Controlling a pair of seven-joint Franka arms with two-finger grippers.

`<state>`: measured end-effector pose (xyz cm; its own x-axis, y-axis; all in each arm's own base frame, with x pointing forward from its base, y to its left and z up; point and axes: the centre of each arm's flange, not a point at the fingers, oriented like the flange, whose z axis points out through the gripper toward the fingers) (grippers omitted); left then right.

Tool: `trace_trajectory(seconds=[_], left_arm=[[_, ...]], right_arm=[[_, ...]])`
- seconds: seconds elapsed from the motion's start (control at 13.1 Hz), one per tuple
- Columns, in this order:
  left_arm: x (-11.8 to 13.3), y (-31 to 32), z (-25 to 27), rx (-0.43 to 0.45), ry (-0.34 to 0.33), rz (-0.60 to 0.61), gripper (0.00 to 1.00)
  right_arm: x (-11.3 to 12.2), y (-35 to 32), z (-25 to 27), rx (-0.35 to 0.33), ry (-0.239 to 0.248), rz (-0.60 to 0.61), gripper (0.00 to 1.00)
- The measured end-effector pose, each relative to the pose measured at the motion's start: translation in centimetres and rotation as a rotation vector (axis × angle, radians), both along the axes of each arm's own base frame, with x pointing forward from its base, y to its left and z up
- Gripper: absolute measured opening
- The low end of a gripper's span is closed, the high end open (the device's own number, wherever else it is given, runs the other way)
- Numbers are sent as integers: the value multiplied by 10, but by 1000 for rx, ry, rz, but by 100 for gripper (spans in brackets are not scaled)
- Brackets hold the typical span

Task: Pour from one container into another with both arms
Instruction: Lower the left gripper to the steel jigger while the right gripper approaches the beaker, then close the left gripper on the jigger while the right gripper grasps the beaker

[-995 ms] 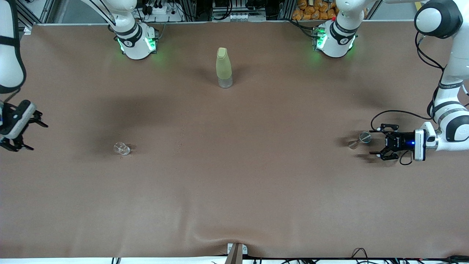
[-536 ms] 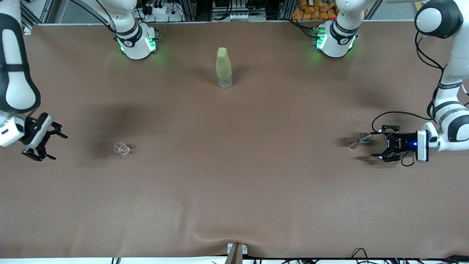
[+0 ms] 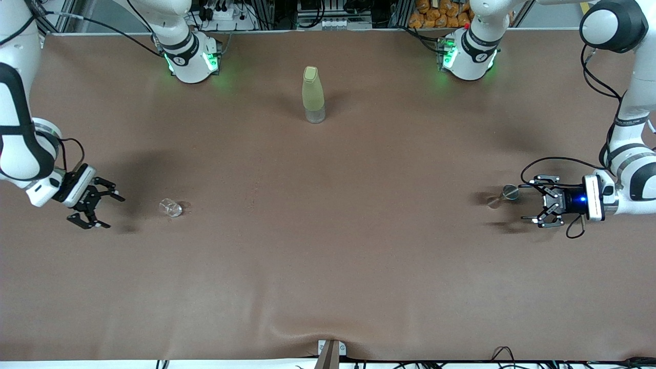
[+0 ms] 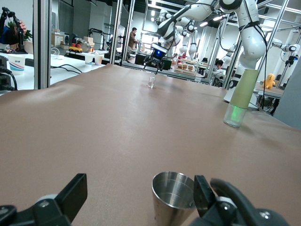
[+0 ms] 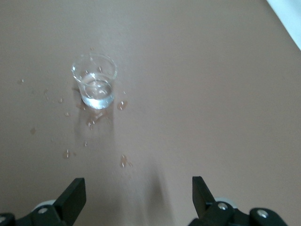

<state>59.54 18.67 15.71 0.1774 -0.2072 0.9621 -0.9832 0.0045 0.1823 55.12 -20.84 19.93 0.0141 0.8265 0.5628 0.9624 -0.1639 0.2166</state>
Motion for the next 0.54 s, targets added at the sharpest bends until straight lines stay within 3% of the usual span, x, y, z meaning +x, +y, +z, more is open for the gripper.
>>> trace_trajectory(seconds=[0.23, 0.54], left_arm=[[-3, 8, 0, -5, -16, 6, 100], [-16, 19, -16, -33, -79, 9, 100]], right_arm=[[-12, 5, -32, 121, -9, 17, 100], [-25, 11, -48, 275, 22, 33, 100]])
